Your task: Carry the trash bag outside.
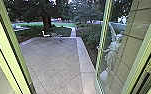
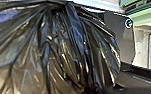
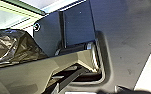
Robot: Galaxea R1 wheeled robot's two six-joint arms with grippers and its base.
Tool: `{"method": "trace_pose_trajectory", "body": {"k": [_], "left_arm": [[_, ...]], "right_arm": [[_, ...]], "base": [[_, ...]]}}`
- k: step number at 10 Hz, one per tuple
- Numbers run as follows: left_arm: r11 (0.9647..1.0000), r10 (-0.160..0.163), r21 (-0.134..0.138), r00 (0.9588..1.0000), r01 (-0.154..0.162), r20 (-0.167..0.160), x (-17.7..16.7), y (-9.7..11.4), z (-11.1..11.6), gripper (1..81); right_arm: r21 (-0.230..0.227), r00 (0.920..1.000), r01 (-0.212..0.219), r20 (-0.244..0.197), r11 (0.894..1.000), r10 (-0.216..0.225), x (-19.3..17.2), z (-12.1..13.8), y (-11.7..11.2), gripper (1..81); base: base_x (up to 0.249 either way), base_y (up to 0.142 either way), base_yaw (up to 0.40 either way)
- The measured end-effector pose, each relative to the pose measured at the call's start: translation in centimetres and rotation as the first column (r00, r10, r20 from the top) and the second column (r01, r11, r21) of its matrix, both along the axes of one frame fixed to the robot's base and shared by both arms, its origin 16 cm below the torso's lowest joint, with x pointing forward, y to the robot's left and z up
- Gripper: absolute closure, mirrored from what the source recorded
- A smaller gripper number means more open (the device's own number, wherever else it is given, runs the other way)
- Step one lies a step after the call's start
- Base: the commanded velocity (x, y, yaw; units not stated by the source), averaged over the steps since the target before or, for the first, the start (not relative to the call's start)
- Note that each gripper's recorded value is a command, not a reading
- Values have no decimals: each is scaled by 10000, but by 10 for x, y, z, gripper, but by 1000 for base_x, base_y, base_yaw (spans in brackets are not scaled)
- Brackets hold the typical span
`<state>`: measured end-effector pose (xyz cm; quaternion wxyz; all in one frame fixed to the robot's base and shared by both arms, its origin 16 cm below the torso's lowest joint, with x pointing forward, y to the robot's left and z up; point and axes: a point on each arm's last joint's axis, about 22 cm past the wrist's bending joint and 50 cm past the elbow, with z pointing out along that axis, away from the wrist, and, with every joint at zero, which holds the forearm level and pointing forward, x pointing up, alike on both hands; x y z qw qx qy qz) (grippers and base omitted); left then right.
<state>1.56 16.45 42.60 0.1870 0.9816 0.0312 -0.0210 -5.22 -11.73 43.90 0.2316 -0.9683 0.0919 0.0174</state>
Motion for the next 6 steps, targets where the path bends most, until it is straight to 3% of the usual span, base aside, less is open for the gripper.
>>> {"method": "trace_pose_trajectory", "body": {"k": [4, 6], "left_arm": [[10000, -36, -20, 10000, 35, -80, -9, -2, 0, 811], [10000, -32, -22, 10000, 32, 67, 2, -2, 0, 811]], "right_arm": [[3, 9999, -28, -111, 10000, 28, -11, 0, 0, 10], [-2, 9999, 8, 110, 10000, -8, 3, 0, 0, 10]], "base": [[82, 0, 0], [92, 0, 0]]}}
